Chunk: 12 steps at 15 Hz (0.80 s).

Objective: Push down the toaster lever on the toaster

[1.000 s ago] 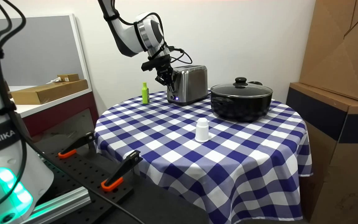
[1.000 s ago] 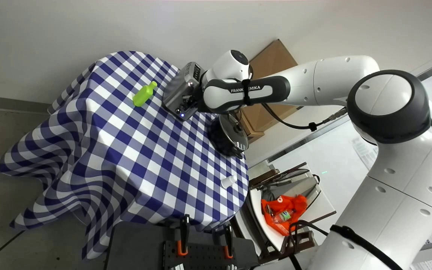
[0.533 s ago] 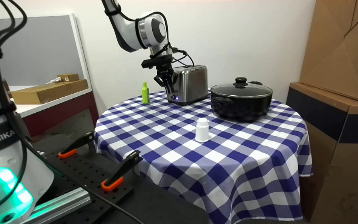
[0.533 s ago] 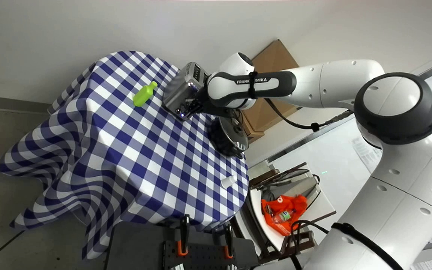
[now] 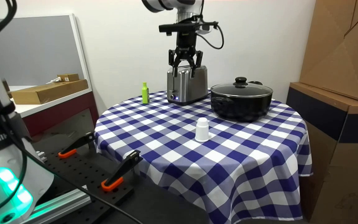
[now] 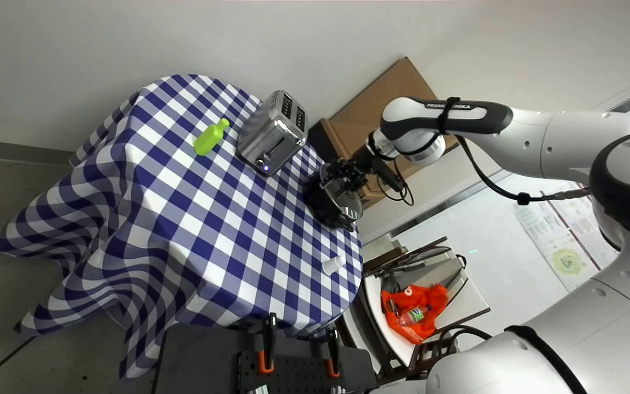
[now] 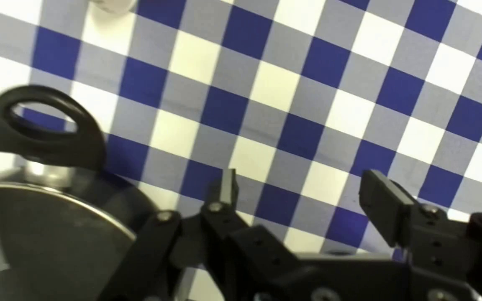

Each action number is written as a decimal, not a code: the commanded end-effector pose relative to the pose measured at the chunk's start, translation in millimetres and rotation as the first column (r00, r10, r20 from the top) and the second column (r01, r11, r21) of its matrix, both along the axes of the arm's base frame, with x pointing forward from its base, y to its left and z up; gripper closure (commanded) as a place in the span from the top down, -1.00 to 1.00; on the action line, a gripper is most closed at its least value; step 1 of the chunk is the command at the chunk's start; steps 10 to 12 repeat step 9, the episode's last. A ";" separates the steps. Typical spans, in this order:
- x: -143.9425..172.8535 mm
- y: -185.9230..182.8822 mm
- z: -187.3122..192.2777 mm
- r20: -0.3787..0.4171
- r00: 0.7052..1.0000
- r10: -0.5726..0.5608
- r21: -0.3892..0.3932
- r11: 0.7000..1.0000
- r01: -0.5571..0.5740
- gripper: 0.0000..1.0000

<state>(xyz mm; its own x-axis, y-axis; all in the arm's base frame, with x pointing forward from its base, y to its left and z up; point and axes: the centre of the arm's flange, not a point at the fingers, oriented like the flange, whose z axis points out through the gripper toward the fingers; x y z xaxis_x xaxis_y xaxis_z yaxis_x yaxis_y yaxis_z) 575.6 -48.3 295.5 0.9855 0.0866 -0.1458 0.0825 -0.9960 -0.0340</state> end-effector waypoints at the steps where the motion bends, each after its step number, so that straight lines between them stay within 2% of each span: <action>1: -32.2 -55.6 32.7 0.063 0.983 -0.174 -0.025 0.984 0.176 1.00; 4: -45.5 -90.9 43.8 0.149 0.942 -0.301 -0.064 0.947 0.313 1.00; 6: -52.6 -102.6 50.0 0.124 0.929 -0.349 -0.093 0.928 0.361 1.00; 7: -37.6 -104.4 42.4 0.124 0.945 -0.304 -0.065 0.947 0.313 1.00; 9: -43.4 -109.4 44.4 0.125 0.935 -0.332 -0.077 0.936 0.343 1.00; 12: -43.4 -109.4 44.4 0.125 0.935 -0.332 -0.077 0.936 0.343 1.00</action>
